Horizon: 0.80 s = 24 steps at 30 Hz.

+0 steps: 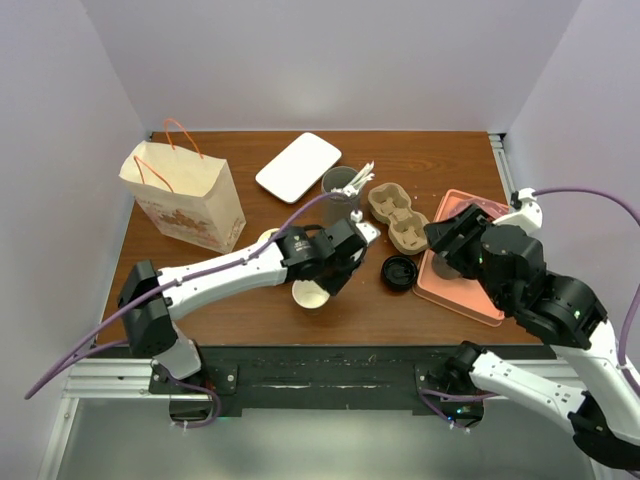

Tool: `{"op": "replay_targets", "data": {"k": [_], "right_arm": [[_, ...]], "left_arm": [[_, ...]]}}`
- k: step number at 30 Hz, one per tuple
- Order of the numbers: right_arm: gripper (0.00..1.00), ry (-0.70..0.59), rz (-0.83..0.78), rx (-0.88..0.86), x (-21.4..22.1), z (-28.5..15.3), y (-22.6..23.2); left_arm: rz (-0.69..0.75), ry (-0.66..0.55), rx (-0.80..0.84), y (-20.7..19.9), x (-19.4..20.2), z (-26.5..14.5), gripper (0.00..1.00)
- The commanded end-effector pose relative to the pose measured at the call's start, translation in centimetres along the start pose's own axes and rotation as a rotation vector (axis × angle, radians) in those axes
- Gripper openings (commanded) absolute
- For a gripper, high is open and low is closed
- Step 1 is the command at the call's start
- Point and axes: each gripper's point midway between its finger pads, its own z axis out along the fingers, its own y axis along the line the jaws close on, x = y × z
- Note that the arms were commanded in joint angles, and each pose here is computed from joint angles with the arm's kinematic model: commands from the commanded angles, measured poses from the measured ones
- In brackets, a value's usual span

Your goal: Pack the takeout coffee

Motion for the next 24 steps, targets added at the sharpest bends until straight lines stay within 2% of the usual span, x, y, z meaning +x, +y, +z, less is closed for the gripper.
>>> {"op": "replay_targets", "data": {"k": [1,3,9,16,24], "right_arm": [[0.66,-0.016,-0.001,-0.041,-1.3,-0.1,2.1],[0.67,0.003,-0.015,-0.046,-1.0,0.0,2.4],[0.67,0.045,-0.025,-0.075,-0.1,0.1,3.1],[0.68,0.052,-0.021,-0.076,-0.1,-0.3,2.8],[0.68,0.037,-0.015,-0.069,-0.7,-1.2,2.0]], "left_arm": [[-0.052,-0.203,-0.152,3.0,-6.0,-6.3,0.48],[-0.085,-0.216,-0.272,6.0,-6.5,-7.3,0.48],[-0.191,-0.169,-0.376,12.1,-5.5,-7.2,0.46],[-0.182,-0.130,-0.371,12.9,-3.6,-5.1,0.51],[-0.177,-0.056,-0.373,13.1,-1.7,-2.3,0.50]]}}
